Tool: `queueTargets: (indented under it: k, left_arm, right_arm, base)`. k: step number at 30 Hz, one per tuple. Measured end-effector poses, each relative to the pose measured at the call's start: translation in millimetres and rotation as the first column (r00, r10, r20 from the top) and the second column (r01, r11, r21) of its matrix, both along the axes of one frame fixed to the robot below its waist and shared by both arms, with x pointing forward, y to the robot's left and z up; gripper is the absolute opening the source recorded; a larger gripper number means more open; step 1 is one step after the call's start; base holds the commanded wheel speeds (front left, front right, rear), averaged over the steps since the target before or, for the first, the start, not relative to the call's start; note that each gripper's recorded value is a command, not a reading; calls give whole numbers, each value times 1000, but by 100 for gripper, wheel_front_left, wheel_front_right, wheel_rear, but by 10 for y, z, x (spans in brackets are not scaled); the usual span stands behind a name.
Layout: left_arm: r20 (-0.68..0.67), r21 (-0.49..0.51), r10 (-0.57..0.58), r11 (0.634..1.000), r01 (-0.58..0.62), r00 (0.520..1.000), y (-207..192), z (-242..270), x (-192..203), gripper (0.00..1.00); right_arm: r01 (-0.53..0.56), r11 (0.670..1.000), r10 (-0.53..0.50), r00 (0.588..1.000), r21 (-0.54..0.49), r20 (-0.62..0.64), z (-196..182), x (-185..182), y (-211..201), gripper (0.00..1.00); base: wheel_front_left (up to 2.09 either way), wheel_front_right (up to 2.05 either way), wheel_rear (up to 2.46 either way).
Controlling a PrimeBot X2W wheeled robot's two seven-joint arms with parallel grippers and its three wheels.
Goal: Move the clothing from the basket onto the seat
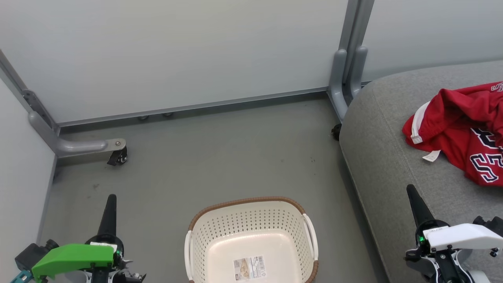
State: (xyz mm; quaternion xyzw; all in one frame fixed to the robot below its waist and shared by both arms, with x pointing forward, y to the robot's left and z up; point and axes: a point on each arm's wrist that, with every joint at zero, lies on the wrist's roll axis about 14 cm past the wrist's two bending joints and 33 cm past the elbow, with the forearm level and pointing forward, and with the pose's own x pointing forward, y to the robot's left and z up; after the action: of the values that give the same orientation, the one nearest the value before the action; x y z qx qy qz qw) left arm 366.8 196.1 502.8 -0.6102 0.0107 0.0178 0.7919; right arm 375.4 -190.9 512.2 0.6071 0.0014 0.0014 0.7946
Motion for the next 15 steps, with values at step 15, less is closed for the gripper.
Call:
queueTargets:
  k: [15]
  left_arm:
    - [10,-114,-2,993,3,1000,19,25,73,0]
  right_arm:
    - [2,993,-1,1000,117,-2,1,43,-37,0]
  base:
    - [0,0,0]
